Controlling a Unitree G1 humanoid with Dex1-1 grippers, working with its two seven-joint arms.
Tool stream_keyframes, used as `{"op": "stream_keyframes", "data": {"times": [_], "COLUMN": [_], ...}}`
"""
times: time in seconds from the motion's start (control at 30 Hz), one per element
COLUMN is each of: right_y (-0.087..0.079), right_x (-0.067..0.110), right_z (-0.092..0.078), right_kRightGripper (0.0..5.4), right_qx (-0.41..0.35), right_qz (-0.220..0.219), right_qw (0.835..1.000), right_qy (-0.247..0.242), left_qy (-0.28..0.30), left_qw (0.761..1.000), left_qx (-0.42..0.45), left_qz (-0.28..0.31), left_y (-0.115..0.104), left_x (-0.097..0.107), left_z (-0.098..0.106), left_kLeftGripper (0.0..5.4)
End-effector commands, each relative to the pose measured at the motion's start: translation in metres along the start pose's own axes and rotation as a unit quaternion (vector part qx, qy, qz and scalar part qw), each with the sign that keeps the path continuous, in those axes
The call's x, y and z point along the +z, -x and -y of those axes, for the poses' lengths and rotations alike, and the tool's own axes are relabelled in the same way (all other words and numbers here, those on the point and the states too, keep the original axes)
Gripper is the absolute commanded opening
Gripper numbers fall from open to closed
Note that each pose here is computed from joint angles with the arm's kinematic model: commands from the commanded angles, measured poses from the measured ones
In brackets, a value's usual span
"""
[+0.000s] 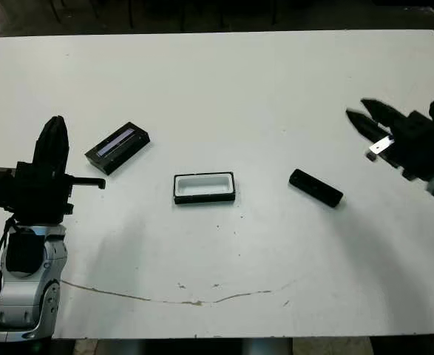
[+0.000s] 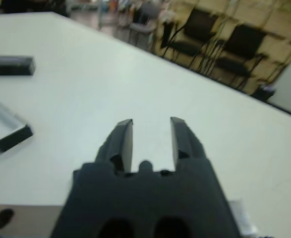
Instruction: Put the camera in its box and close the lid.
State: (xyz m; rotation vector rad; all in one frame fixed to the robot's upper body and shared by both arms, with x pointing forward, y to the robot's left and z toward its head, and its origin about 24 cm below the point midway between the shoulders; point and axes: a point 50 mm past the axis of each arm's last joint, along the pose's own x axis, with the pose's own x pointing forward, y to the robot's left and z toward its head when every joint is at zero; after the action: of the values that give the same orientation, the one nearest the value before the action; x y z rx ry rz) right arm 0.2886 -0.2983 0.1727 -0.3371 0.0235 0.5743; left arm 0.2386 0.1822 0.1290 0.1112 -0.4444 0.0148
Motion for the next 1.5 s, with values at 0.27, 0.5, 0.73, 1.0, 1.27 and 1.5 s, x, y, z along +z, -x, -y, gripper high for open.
{"op": "stream_keyframes", "data": {"times": [0.27,0.5,0.73,1.0,1.27,1.5], "right_y": [-0.001,0.003,0.009,0.009,0.01,0.016], "right_x": [-0.025,-0.028,-0.032,-0.04,-0.049,-0.063], "right_z": [-0.013,-0.021,-0.026,-0.033,-0.04,-0.044], "right_kRightGripper": [3.23,4.46,5.38,5.38,5.38,5.38], "right_qx": [0.114,0.135,0.12,0.114,0.13,0.125], "right_qz": [-0.049,-0.052,-0.061,-0.084,-0.102,-0.134], "right_qw": [0.987,0.974,0.975,0.974,0.969,0.962], "right_qy": [-0.099,-0.173,-0.175,-0.177,-0.184,-0.204], "left_qy": [-0.013,-0.013,-0.013,-0.007,-0.009,-0.006], "left_qw": [1.0,1.0,0.999,0.999,0.999,0.999], "left_qx": [0.001,0.001,-0.003,-0.009,-0.012,-0.011], "left_qz": [-0.019,-0.025,-0.032,-0.033,-0.032,-0.031], "left_y": [0.006,0.007,0.007,0.007,0.007,0.008], "left_x": [-0.006,-0.006,-0.007,-0.007,-0.007,-0.008], "left_z": [-0.005,-0.005,-0.006,-0.006,-0.003,-0.004], "left_kLeftGripper": [0.0,0.0,0.0,0.0,0.0,0.0]}}
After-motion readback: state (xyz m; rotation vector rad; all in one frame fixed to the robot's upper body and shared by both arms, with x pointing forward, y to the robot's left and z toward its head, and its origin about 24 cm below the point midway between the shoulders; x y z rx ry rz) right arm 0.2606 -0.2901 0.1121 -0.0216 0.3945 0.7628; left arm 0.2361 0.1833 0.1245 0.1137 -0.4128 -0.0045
